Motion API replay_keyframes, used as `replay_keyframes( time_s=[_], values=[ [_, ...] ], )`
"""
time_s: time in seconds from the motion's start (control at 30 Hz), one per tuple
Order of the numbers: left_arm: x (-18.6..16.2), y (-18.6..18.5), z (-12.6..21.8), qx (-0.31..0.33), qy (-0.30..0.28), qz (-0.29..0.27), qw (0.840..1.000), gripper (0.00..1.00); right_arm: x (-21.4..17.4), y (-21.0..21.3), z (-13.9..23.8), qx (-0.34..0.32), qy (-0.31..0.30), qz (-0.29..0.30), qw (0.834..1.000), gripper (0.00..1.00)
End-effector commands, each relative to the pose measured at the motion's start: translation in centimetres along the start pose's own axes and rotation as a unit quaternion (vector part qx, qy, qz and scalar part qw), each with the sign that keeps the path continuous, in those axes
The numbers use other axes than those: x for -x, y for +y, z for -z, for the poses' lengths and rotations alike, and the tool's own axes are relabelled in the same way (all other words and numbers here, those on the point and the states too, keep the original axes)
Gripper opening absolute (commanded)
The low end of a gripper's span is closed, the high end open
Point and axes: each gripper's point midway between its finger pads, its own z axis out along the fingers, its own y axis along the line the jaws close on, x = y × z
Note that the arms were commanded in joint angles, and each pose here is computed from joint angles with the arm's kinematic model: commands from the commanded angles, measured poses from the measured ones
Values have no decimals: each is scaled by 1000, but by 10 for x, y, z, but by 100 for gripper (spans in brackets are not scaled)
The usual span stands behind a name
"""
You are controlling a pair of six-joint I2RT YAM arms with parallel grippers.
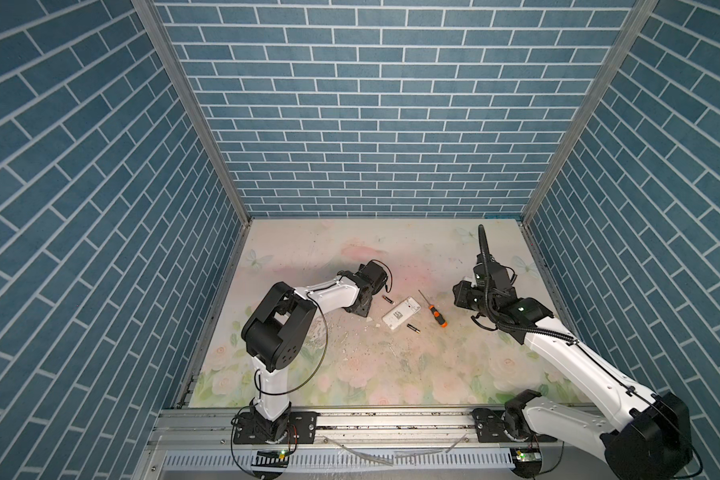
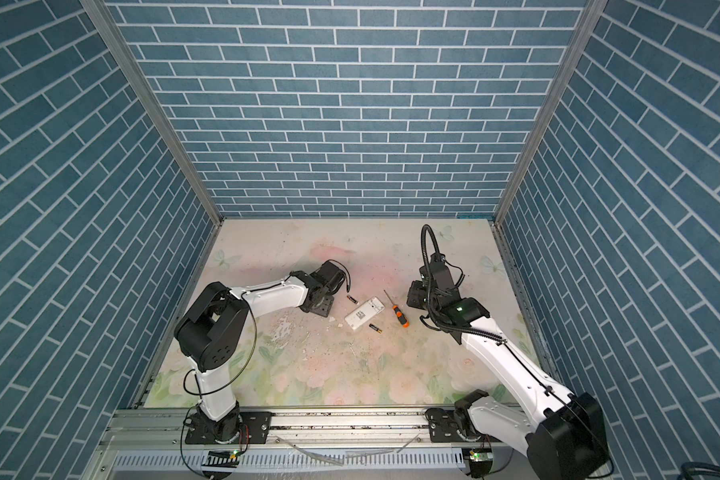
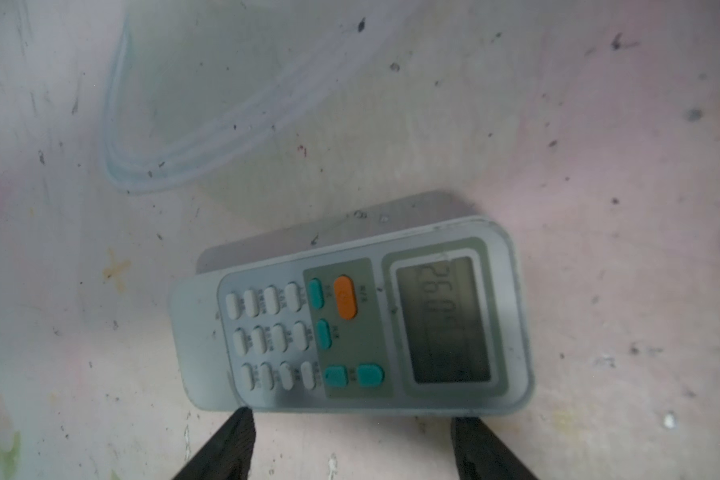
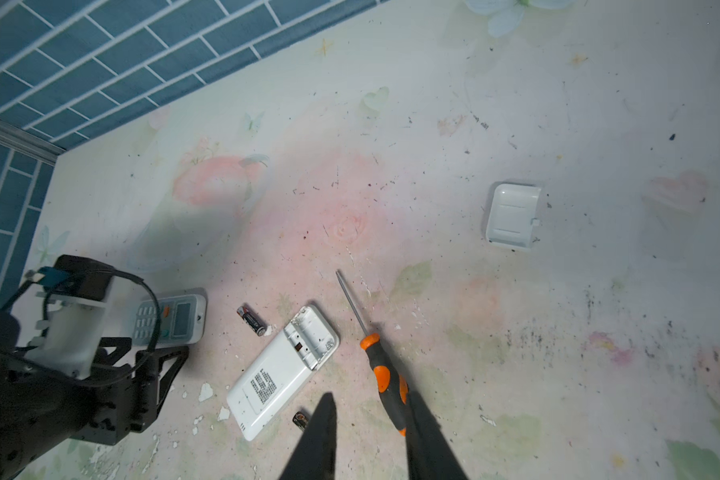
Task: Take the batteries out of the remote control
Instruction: 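Move the left gripper over the grey-white remote with teal buttons and lower onto it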
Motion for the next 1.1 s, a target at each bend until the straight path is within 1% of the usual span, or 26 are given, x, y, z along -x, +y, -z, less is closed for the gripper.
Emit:
replay_keyframes(
  time_s=[0.0,0.2,0.4,0.6,0.73,0.83,0.97,1.07],
  values=[
    [9,0,-3,11,7,-16,1000,77,-8,-7,5,-3,10,2,1000,28],
    [32,9,-5,11,-1,-10,1000,79,-11,-11,3,-6,7,-17,1000,26],
    [39,29,-14,4,12,-4,1000,81,-10,-11,-2,-6,0,-34,999,24],
    [37,48,-28,-14,26,17,999,81,-6,-11,-2,-9,-7,-43,999,22],
    [48,50,-19,-35,-4,29,999,81,-5,-12,-2,-12,-8,-47,999,21],
    [56,48,-12,-48,-15,33,998,81,-6,-14,-3,-15,-9,-52,999,21],
    [58,32,1,-103,-13,18,994,80,-5,-14,-2,-17,-10,-54,998,21],
    [51,28,8,-121,-7,7,993,80,-5,-16,-1,-22,-13,-55,998,21]
  ],
)
